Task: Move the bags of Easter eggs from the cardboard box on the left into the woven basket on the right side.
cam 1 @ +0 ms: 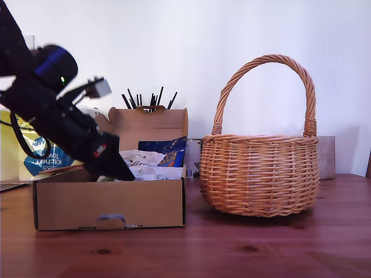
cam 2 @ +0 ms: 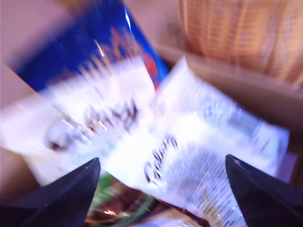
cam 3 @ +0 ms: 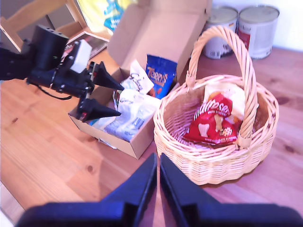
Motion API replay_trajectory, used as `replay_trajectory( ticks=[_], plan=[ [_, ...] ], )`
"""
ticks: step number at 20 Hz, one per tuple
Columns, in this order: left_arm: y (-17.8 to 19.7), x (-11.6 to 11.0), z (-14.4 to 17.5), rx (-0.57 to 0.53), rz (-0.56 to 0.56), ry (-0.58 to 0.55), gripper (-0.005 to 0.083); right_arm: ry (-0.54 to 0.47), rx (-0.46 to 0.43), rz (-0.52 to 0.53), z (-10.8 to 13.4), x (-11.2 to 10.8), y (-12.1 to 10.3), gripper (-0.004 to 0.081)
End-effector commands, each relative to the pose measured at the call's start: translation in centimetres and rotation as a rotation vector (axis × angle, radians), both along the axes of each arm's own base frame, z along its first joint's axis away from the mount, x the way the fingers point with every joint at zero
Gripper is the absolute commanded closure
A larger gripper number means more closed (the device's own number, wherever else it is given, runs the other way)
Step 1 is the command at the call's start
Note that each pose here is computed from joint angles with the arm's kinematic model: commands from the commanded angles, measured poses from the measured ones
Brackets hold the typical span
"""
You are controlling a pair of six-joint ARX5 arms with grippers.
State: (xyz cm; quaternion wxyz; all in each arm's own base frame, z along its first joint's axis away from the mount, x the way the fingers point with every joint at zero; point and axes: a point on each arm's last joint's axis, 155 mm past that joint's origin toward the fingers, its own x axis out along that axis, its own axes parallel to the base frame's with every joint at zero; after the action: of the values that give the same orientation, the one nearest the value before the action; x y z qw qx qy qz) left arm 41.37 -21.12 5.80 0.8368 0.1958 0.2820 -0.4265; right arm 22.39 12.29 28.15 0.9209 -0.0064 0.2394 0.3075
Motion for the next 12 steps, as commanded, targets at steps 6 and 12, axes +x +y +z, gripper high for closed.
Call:
replay_trajectory(
  ticks=[6, 12],
  plan=[
    [-0.7, 0.0, 0.9, -0.058, -0.02, 0.028, -0.0009, -0.016, 0.001, 0.006, 0.5, 0.1, 0.1, 0.0782],
    [-1.6, -1.7, -2.0, -0.09, -0.029, 0.173, -0.0008, -0.016, 0.001, 0.016, 0.5, 0.0, 0.4, 0.0782]
  ],
)
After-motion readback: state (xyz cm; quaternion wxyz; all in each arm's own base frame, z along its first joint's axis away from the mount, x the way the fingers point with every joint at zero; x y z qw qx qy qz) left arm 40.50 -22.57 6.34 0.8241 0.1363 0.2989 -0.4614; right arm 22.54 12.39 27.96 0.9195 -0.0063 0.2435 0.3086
